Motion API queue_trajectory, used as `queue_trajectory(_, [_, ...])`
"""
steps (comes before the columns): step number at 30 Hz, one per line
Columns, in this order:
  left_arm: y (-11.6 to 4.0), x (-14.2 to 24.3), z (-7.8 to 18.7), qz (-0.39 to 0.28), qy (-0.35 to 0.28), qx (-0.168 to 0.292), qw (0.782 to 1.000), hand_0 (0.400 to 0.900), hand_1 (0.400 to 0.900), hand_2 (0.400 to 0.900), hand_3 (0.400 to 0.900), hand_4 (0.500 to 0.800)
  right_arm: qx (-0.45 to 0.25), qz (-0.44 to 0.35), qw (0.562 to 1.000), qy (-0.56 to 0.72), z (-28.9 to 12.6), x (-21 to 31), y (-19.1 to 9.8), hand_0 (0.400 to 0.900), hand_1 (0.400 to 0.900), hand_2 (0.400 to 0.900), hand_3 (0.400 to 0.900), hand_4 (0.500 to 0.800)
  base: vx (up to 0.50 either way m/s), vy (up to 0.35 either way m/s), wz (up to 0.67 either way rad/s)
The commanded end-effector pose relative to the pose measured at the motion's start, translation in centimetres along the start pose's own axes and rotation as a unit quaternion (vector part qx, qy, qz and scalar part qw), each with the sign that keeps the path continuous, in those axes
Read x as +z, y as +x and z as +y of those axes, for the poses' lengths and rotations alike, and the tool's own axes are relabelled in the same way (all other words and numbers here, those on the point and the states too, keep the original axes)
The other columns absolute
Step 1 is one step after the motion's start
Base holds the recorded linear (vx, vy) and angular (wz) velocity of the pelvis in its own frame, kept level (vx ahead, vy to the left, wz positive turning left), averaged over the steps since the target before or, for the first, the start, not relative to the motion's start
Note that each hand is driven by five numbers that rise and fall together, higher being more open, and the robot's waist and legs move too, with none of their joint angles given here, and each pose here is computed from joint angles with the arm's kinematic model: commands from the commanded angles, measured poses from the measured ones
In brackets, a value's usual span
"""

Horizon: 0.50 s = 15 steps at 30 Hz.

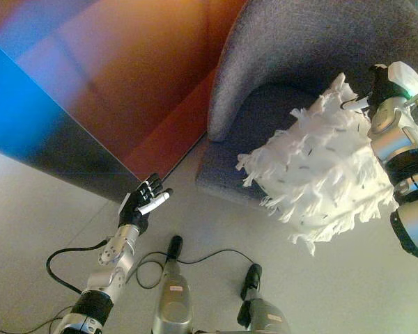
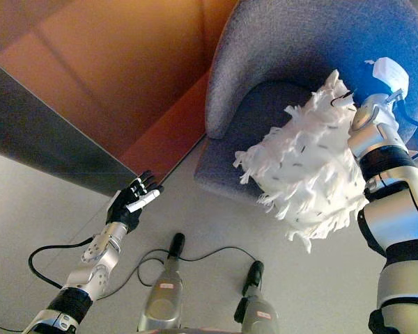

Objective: Pick up the pillow and put it on the sofa.

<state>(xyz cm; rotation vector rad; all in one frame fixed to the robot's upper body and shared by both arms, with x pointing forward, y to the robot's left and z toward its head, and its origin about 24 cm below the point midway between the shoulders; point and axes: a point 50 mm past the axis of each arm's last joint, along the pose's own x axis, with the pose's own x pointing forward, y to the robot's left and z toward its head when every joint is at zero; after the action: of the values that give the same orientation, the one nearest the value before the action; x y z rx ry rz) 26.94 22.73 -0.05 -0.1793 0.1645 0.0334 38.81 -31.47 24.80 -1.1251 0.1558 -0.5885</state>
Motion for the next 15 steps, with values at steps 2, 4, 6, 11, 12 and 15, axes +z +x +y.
queue_trajectory(2, [0.7,3.8,-2.1,-0.091,0.008,-0.074,0.993,0.9,0.9,0.9,0.9,0.8,-0.133,-0.012,0.99,-0.041,-7.9,0.3,0.8,0.9,0.9,0.9,0.9,0.8,0.0,0.0,0.0])
queue_trajectory(4, [0.6,3.7,-2.1,-0.089,0.009,-0.075,0.993,0.9,0.9,0.9,0.9,0.8,-0.132,-0.011,0.99,-0.042,-7.9,0.1,0.8,0.9,0.9,0.9,0.9,0.8,0.0,0.0,0.0])
queue_trajectory(6, [0.5,3.6,-2.1,-0.086,0.009,-0.077,0.993,0.9,0.9,0.9,0.9,0.8,-0.13,-0.009,0.99,-0.044,-7.9,-0.1,0.8,0.9,0.9,0.9,0.9,0.8,0.0,0.0,0.0])
queue_trajectory(11, [0.3,3.2,-1.9,-0.078,0.009,-0.075,0.994,0.9,0.9,0.9,0.9,0.8,-0.121,-0.006,0.992,-0.033,-7.6,-0.9,0.8,0.9,0.9,0.9,0.9,0.8,0.0,0.0,0.0])
queue_trajectory(12, [0.3,3.2,-1.8,-0.077,0.008,-0.074,0.994,0.9,0.9,0.9,0.9,0.8,-0.114,-0.004,0.993,-0.031,-7.4,-1.0,0.8,0.9,0.9,0.9,0.9,0.8,0.035,0.019,-0.02])
queue_trajectory(15, [0.1,2.7,-1.7,-0.067,0.004,-0.068,0.995,0.9,0.9,0.9,0.9,0.8,-0.07,0.008,0.997,-0.019,-6.1,-2.1,0.7,0.9,0.9,0.9,0.9,0.8,0.054,0.032,-0.02])
